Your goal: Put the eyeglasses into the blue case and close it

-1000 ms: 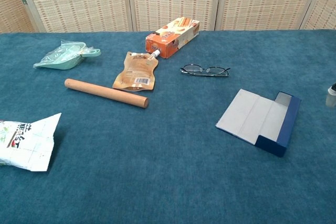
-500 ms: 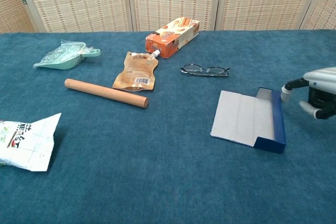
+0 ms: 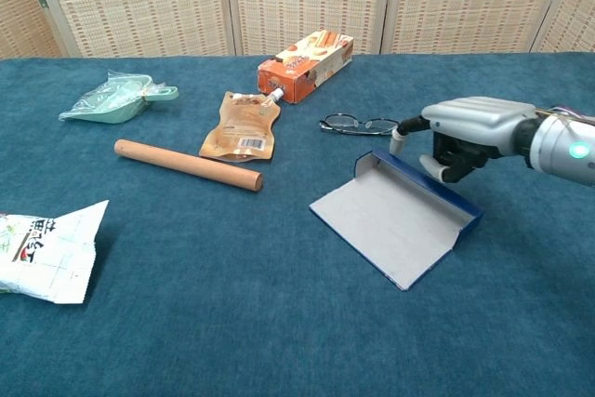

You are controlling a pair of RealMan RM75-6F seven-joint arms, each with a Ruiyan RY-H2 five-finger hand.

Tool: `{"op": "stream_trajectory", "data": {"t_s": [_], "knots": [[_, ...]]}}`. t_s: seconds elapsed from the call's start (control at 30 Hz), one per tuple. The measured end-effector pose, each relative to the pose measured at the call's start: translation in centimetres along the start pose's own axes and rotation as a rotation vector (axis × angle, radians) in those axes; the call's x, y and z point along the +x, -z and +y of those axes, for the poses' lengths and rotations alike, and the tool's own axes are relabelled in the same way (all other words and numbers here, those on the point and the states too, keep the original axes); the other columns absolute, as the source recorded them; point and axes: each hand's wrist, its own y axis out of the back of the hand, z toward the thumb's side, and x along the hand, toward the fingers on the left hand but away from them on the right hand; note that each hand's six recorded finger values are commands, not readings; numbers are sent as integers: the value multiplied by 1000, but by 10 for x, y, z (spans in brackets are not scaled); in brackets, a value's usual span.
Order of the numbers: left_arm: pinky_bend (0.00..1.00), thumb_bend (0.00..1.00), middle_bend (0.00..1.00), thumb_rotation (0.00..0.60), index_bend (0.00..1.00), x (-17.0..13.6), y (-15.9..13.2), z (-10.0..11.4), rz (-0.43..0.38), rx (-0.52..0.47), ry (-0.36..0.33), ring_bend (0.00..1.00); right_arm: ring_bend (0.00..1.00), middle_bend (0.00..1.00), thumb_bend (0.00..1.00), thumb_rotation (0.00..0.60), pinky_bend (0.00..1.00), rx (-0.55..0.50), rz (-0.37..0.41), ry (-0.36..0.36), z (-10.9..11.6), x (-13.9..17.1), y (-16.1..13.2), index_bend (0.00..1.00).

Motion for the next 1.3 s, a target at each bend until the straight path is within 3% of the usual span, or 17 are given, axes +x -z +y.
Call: {"op": "stream_trajectory", "data": {"t_s": [0.2,0.37,0.67,0.8,1.03,1.3], "knots": [[216,196,132,600,179,0,1,-2,0,-3,7,103,1000,1000,655,600,1000,-15,45,23,8,2,-16,247],[216,196,132,600,179,-1,2,-2,0,-12,4,103,1000,1000,655,600,1000,-4,99,21,10,24,-25,247],[216,196,132,600,179,-3,-3,-5,-11,-21,12,103,1000,1000,659,600,1000,69,140,-105,-25,70,-18,249],[216,196,132,600,179,-4,-5,-3,-18,-19,6,103,1000,1000,666,600,1000,92,124,-135,-35,75,-10,267],[216,196,132,600,179,-5,-4,-1,-13,-13,6,103,1000,1000,675,600,1000,145,58,-148,-32,80,21,281],[216,196,132,600,179,-4,-7,-2,-17,-13,9,103,1000,1000,683,600,1000,155,-40,-99,-13,63,54,281]]}}
